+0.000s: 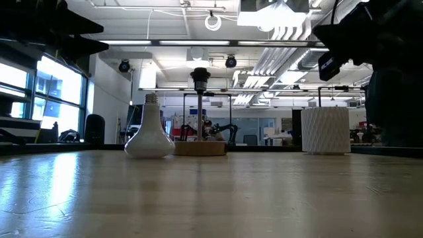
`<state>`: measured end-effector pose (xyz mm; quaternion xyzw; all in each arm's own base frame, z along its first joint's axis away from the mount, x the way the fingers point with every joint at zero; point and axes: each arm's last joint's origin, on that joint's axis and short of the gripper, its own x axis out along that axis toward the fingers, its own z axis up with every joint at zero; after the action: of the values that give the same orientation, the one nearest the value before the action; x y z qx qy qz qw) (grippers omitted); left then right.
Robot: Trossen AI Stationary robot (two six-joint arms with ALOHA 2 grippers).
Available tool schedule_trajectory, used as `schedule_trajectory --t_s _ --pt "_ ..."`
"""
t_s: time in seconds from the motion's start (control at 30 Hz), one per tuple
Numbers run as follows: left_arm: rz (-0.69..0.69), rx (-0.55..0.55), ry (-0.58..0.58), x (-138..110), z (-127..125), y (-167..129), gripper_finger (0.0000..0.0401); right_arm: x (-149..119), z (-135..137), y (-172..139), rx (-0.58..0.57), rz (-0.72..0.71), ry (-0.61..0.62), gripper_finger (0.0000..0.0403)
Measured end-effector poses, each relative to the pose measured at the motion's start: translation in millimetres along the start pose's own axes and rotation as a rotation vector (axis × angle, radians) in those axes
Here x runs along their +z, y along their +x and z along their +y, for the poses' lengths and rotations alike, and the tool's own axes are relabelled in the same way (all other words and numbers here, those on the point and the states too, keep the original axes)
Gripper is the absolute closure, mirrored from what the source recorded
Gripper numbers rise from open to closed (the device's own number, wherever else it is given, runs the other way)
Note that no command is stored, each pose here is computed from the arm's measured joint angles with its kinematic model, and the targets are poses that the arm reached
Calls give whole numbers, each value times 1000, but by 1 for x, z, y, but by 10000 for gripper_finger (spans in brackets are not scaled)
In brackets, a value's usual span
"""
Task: Screw lightbulb
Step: Return to Home Position
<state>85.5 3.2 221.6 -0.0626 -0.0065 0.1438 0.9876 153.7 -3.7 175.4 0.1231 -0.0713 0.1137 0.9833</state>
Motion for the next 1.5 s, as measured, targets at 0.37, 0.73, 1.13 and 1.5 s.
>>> schedule_trajectory --t_s 0.37,0.73,1.13,1.5 --pt "-48 -6 -9 3 3 -8 126 12 -5 -12 256 13 58 402" --pt "-16 -1 -56 -1 4 -9 126 29 -9 -40 271 33 27 403" --pt "-17 -2 -76 0 4 -9 126 19 -10 -67 116 107 -25 403" --pt "-142 -58 -72 7 0 -8 126 18 -5 -68 -11 49 -150 403"
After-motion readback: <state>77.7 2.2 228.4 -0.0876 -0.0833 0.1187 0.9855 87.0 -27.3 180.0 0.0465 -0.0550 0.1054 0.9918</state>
